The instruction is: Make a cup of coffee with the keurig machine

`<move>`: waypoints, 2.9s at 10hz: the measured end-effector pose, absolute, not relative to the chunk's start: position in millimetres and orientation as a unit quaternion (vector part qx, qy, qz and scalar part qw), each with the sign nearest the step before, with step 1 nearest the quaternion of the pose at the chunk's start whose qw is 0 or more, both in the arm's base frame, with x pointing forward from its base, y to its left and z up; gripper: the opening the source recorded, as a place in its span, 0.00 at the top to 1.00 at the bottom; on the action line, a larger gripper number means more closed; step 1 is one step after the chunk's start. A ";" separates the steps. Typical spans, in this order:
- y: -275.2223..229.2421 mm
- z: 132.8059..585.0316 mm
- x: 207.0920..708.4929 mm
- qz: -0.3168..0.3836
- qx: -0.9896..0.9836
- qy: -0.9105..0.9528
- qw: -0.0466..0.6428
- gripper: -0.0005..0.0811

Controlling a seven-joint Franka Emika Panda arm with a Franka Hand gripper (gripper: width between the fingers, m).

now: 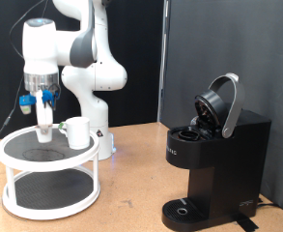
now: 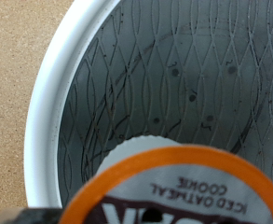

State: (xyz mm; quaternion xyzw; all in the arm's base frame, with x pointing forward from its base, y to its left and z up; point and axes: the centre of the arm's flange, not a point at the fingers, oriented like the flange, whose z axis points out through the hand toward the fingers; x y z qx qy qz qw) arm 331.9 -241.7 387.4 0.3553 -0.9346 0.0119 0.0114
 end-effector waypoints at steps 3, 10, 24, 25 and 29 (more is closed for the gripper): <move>-235.2 387.4 332.5 -0.026 0.345 -0.938 -0.003 0.53; -179.8 441.4 364.7 -0.156 0.359 -0.911 -0.131 0.53; -79.8 485.1 443.3 -0.360 0.299 -0.852 -0.236 0.53; -69.6 486.4 452.5 -0.360 0.300 -0.852 -0.232 0.53; -32.1 491.0 477.2 -0.347 0.320 -0.852 -0.227 0.53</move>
